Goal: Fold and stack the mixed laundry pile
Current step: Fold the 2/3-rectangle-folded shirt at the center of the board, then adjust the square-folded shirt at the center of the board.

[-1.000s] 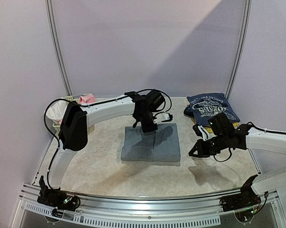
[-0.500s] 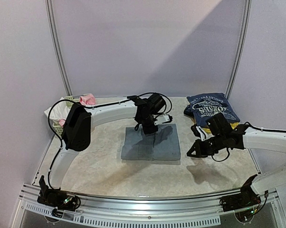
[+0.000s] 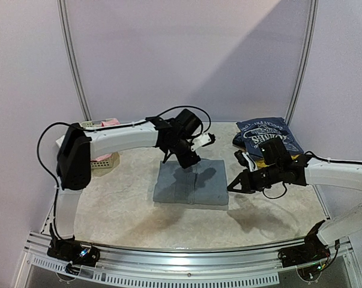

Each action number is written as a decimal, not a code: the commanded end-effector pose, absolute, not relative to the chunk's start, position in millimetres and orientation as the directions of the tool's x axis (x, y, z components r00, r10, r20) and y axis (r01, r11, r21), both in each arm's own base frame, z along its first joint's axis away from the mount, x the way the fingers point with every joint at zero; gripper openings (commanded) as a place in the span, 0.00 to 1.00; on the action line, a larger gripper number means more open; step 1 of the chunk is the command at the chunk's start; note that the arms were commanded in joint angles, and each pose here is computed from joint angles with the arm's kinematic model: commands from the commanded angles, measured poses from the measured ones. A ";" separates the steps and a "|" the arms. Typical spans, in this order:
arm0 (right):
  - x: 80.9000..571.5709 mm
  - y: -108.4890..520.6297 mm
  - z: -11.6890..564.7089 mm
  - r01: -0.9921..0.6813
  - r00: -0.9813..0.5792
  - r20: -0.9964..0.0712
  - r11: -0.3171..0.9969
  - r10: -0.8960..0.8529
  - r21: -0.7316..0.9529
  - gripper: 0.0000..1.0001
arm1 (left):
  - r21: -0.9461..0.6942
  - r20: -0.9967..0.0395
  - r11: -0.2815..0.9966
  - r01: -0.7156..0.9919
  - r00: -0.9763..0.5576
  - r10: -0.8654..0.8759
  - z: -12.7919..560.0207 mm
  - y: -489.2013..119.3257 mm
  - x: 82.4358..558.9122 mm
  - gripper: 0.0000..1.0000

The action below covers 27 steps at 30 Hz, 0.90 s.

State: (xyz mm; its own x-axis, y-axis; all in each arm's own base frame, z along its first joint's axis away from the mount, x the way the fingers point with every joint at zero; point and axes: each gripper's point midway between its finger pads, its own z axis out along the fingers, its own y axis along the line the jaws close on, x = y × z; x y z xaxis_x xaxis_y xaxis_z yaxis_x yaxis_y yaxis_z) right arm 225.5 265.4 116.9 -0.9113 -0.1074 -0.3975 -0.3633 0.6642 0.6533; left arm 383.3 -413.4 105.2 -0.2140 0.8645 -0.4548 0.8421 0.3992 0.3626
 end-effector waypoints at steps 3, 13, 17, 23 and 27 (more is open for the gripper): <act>229.2 295.6 134.7 -0.425 -0.891 -0.434 0.576 -0.132 0.698 0.06 | 0.334 -0.661 0.524 0.783 -0.201 0.723 187.0 -408.5 367.8 0.73; 235.7 326.1 119.0 -0.433 -0.899 -0.388 0.548 -0.203 0.716 0.06 | 0.193 -0.741 0.654 0.732 -0.329 0.586 185.1 -356.0 321.8 0.67; 238.7 335.3 112.1 -0.431 -0.902 -0.368 0.540 -0.226 0.723 0.06 | 0.133 -0.744 0.666 0.734 -0.370 0.557 167.1 -346.8 300.2 0.63; 241.1 343.8 102.6 -0.429 -0.903 -0.346 0.539 -0.253 0.725 0.07 | 0.028 -0.749 0.629 0.777 -0.400 0.528 144.3 -355.4 266.5 0.60; 241.8 346.6 91.1 -0.418 -0.908 -0.324 0.545 -0.264 0.727 0.07 | 0.000 -0.730 0.609 0.793 -0.417 0.542 124.3 -361.5 260.6 0.58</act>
